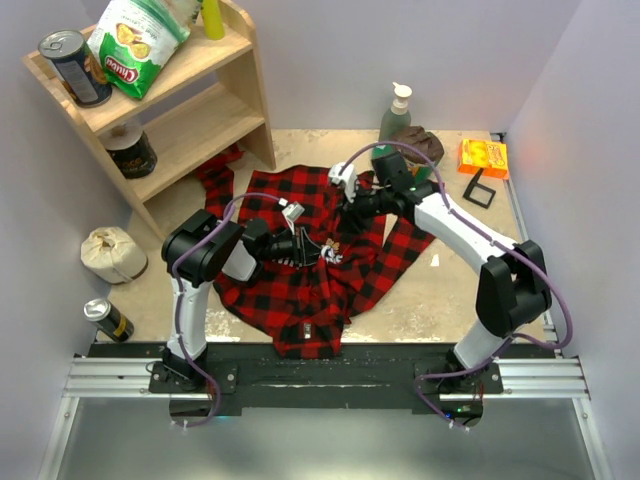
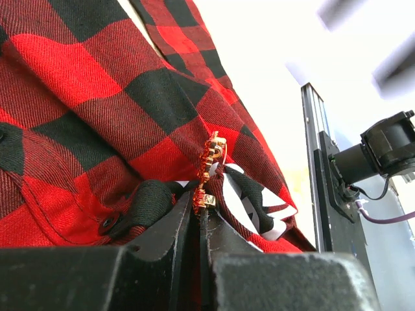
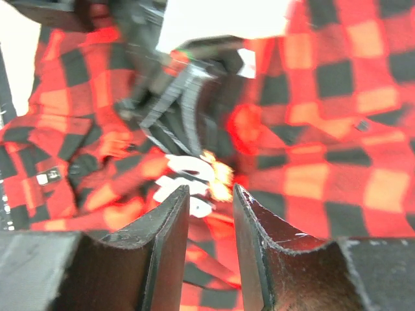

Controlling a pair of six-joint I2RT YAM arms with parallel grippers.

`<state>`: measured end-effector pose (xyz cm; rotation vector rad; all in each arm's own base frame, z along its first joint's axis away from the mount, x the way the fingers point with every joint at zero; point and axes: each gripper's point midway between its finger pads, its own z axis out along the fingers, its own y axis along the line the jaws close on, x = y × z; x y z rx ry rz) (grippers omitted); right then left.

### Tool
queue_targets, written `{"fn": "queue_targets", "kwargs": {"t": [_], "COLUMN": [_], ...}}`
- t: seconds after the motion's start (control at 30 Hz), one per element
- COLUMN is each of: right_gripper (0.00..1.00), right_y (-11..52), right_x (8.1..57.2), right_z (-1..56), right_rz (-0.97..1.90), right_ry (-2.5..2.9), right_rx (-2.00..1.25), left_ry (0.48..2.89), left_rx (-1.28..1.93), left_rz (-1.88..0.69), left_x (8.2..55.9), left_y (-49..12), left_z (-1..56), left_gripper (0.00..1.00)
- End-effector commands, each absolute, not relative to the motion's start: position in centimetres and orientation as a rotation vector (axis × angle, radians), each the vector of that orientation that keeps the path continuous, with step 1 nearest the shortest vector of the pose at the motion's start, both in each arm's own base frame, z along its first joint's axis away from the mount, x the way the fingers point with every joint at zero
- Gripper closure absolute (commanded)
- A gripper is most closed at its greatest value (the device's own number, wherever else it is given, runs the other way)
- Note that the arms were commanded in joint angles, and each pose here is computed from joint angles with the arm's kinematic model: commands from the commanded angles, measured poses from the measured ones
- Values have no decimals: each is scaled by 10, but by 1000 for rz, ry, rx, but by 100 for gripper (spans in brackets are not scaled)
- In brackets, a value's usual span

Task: Remove the brooch from the garment
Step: Remove the brooch from the clothes.

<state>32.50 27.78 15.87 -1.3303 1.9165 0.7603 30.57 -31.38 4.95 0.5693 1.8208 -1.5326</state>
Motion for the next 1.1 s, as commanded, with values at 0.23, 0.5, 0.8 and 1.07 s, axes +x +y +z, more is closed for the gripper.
{"fn": "queue_targets", "kwargs": {"t": [0.23, 0.5, 0.8, 1.07], "right_gripper": [62, 61, 54, 50], "right_y": [263, 255, 261, 268], "right_x": [341, 343, 322, 315], "right_z": [147, 138, 120, 126], "right_rz": [801, 904, 1015, 1081], "right_ry": [1884, 1880, 1799, 1685], "right_rx": [-1296, -1271, -1286, -1298], "left_ry": [1125, 1113, 1124, 1121], "left_rx": [793, 793, 770, 767], "left_rz": [-1428, -1439, -1453, -1463], "left_x": [305, 304, 307, 307], "left_y": [-317, -315, -314, -314], "left_z": [182, 191, 193, 197], "left_gripper": [100, 100, 100, 100]}}
